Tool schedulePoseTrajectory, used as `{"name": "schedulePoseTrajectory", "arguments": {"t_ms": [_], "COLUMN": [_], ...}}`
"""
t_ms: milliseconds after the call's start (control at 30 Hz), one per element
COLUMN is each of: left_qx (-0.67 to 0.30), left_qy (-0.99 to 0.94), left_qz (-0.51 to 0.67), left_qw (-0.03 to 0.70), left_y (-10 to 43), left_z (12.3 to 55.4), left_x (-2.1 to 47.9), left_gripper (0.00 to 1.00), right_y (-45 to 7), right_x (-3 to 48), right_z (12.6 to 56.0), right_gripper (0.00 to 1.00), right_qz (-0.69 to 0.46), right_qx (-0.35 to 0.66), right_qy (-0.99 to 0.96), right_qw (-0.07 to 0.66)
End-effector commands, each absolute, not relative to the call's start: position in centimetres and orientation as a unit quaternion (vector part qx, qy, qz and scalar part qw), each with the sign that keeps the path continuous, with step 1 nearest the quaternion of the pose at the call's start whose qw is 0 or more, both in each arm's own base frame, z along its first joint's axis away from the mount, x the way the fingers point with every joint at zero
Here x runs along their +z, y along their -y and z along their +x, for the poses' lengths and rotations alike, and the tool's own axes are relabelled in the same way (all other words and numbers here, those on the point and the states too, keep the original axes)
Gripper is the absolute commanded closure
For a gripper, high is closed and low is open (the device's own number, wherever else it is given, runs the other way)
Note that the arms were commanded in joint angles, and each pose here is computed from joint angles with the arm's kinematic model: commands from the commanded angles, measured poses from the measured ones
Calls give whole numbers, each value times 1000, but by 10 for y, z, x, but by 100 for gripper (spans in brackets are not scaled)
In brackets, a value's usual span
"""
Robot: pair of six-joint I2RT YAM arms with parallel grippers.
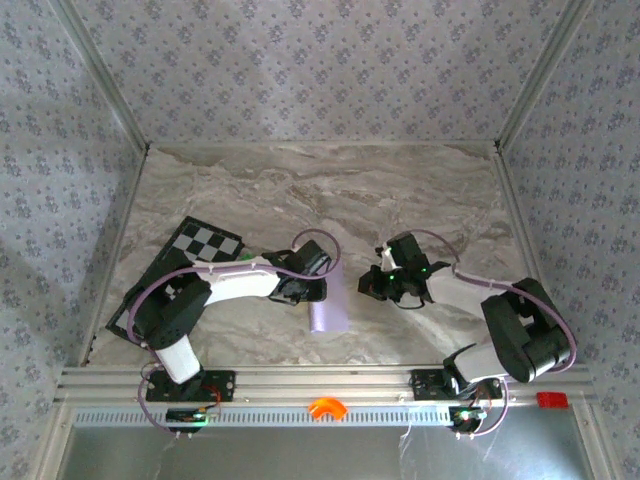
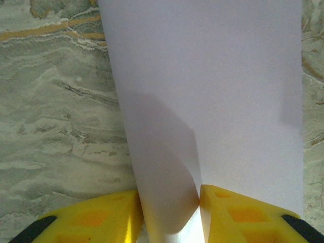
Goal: Fold a paper plane with a square sheet of paper (pick it up from the middle)
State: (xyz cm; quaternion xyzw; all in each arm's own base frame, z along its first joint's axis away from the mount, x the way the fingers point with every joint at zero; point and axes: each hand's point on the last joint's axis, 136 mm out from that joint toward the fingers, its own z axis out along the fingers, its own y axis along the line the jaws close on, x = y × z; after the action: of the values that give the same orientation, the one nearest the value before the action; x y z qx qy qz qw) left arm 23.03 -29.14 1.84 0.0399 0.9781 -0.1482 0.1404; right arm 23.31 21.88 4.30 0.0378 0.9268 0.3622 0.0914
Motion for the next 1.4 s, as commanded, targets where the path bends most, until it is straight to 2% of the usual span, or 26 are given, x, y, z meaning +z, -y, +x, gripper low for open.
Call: {"name": "schedulePoseTrajectory", "arguments": {"t_ms": [0, 133, 800, 1200, 1367], "left_qx": [-84, -83, -82, -97, -141], "left_qy": [-986, -987, -987, -985, -977], "left_qz": [43, 43, 42, 36, 25], "left_qw": [134, 133, 131, 135, 156], "left_y": [267, 266, 264, 269, 282], "left_z": [230, 230, 227, 229, 235], "left_x": [-17, -18, -20, -14, 16], "left_gripper": [62, 62, 62, 61, 57], "right_y": [-236, -247, -287, -248, -233], "right_x": [56, 54, 35, -20, -22], "right_z": [239, 241, 236, 201, 203], "right_gripper": [96, 99, 100, 100, 100], "right_qz": [15, 7, -25, -10, 4], "right_qx": [386, 382, 378, 303, 302], "right_qy": [-918, -920, -924, -953, -953], "right_qw": [94, 89, 48, -4, -4]}}
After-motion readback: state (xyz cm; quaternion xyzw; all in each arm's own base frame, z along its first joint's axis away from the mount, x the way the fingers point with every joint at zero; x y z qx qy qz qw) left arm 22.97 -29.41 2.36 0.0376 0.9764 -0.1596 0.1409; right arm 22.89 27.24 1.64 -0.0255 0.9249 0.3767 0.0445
